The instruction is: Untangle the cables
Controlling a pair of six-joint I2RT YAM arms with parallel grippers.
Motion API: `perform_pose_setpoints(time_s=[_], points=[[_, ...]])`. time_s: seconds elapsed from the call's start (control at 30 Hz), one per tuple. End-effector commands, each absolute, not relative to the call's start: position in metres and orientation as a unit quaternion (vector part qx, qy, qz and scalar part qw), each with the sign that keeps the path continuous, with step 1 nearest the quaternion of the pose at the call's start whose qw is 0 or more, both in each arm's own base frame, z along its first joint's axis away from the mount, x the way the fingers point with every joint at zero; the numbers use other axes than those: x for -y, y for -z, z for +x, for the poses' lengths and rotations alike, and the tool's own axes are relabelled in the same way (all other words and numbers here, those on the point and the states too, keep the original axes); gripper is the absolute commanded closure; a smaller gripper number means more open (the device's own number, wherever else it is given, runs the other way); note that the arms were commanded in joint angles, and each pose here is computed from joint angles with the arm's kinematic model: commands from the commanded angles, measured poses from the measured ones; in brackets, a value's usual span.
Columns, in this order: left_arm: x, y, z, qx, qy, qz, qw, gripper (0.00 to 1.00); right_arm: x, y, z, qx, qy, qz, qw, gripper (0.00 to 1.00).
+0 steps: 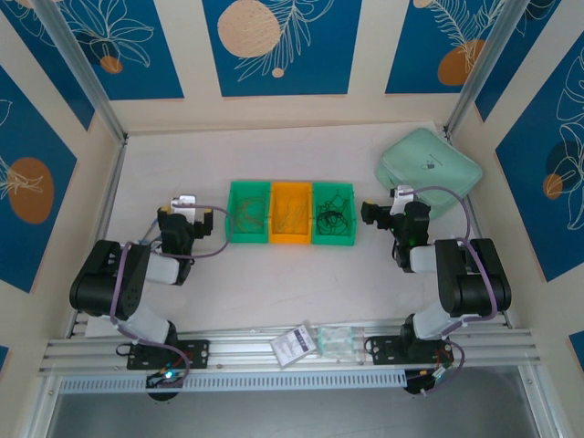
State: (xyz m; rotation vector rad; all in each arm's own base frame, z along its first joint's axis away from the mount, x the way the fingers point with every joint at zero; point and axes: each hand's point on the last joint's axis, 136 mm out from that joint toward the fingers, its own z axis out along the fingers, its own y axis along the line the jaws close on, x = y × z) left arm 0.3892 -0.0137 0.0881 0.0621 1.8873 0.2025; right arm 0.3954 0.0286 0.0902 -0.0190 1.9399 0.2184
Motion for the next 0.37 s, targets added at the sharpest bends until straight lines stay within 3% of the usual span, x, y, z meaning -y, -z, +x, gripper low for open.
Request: perform_pose_setpoints(time_s=[0.0, 0.33], points=[[0.0145, -0.0964, 0.3927, -0.802, -0.076, 0.022, 0.593, 0.0, -0.0294, -0.0959, 0.3968, -0.817, -0.086, -0.015, 0.57, 0.01], [0.0145, -0.0959, 0.3922, -0.802, -0.076, 0.022, 0.592, 0.0, -0.0292, -0.0964, 0.3969, -0.817, -0.086, -0.015, 0.57, 0.01]])
